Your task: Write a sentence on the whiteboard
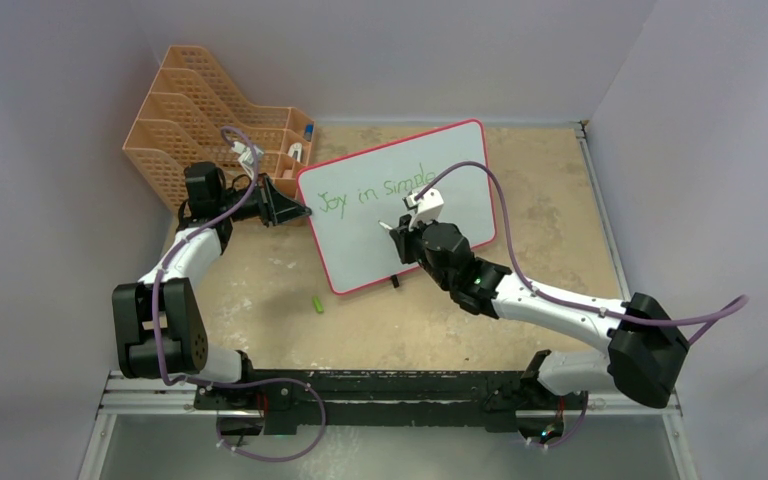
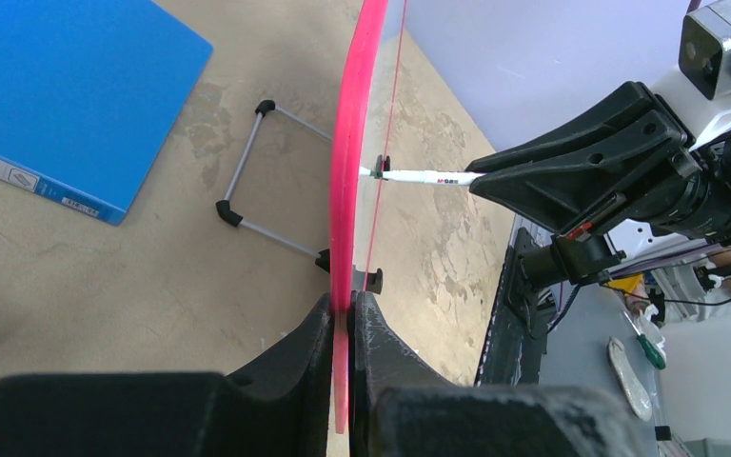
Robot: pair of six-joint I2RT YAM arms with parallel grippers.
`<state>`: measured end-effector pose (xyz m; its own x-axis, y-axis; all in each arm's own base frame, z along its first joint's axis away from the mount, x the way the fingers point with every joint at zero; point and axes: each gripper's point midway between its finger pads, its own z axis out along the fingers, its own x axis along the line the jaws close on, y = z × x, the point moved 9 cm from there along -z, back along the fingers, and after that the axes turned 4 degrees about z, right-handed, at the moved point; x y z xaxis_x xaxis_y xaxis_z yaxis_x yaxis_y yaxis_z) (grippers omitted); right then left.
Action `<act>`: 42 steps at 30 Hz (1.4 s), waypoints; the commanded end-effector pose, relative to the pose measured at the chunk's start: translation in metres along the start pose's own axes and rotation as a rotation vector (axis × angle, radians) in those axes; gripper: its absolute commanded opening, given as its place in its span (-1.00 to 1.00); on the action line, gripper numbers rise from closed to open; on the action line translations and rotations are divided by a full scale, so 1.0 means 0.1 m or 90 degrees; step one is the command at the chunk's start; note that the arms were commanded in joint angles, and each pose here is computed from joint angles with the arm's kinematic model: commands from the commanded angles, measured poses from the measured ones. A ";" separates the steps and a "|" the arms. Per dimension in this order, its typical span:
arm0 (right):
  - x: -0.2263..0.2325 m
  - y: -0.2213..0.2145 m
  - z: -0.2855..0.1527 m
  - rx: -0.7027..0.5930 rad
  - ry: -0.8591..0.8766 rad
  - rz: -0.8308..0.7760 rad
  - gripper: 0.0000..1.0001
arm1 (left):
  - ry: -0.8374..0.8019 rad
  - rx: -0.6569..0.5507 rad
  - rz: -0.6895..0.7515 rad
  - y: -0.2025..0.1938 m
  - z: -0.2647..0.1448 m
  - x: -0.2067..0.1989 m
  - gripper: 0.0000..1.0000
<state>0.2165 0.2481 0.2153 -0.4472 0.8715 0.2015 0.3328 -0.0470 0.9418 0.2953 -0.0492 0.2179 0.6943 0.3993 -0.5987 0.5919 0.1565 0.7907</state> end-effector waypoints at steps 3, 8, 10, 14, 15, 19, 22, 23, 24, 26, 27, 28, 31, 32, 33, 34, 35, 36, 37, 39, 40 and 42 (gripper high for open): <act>-0.02 0.11 -0.03 -0.029 -0.023 0.008 -1.00 | -0.003 -0.010 0.047 0.15 0.01 -0.07 -1.00; -0.01 0.17 -0.09 -0.037 0.000 0.006 -1.00 | -0.002 -0.010 0.049 0.15 0.01 -0.07 -1.00; 0.00 0.19 -0.12 -0.043 0.009 0.008 -1.00 | -0.001 -0.011 0.048 0.15 0.01 -0.07 -1.00; -0.01 0.19 -0.15 -0.038 0.015 0.004 -1.00 | -0.001 -0.011 0.048 0.15 0.01 -0.07 -1.00; -0.01 0.18 -0.15 -0.036 0.017 0.003 -1.00 | -0.002 -0.011 0.048 0.15 0.01 -0.07 -1.00; 0.01 0.14 -0.13 -0.025 0.024 0.000 -1.00 | -0.001 -0.010 0.046 0.15 0.01 -0.07 -1.00; 0.02 0.12 -0.10 -0.018 0.028 -0.004 -1.00 | -0.002 -0.010 0.047 0.15 0.01 -0.07 -1.00; 0.01 0.11 -0.10 -0.016 0.028 -0.004 -1.00 | -0.001 -0.010 0.047 0.15 0.01 -0.07 -1.00; 0.01 0.10 -0.10 -0.013 0.027 -0.005 -1.00 | -0.002 -0.010 0.047 0.15 0.01 -0.07 -1.00; 0.01 0.08 -0.09 -0.010 0.027 -0.007 -1.00 | -0.002 -0.010 0.047 0.15 0.01 -0.07 -1.00; 0.01 0.08 -0.09 -0.009 0.026 -0.008 -1.00 | -0.002 -0.010 0.047 0.15 0.01 -0.07 -1.00; 0.01 0.08 -0.09 -0.007 0.025 -0.008 -1.00 | -0.002 -0.010 0.047 0.15 0.01 -0.07 -1.00; 0.00 0.06 -0.08 -0.004 0.022 -0.010 -1.00 | -0.002 -0.010 0.047 0.15 0.01 -0.07 -1.00; 0.00 0.06 -0.08 -0.001 0.020 -0.011 -1.00 | -0.002 -0.010 0.047 0.15 0.01 -0.07 -1.00; 0.00 0.06 -0.07 0.000 0.018 -0.011 -1.00 | -0.001 -0.010 0.047 0.15 0.01 -0.07 -1.00; 0.00 0.05 -0.07 0.002 0.017 -0.012 -1.00 | -0.001 -0.010 0.047 0.15 0.01 -0.07 -1.00; 0.00 0.05 -0.07 0.003 0.015 -0.012 -1.00 | -0.002 -0.010 0.047 0.15 0.01 -0.07 -1.00; 0.00 0.04 -0.07 0.004 0.014 -0.013 -1.00 | -0.001 -0.011 0.048 0.15 0.01 -0.07 -1.00; 0.00 0.04 -0.07 0.004 0.014 -0.012 -1.00 | -0.001 -0.011 0.047 0.15 0.01 -0.07 -1.00; -0.01 0.05 -0.07 0.002 0.012 -0.011 -1.00 | -0.001 -0.010 0.048 0.15 0.01 -0.07 -1.00; -0.01 0.05 -0.07 0.002 0.011 -0.011 -1.00 | -0.001 -0.010 0.048 0.15 0.01 -0.07 -1.00; -0.01 0.04 -0.06 0.002 0.009 -0.011 -1.00 | -0.002 -0.010 0.047 0.15 0.01 -0.07 -1.00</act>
<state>0.2108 0.2436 0.2170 -0.4688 0.8622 0.1921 0.3484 -0.0193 0.9371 0.2953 -0.0492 0.2183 0.6938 0.3989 -0.5996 0.5928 0.1565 0.7900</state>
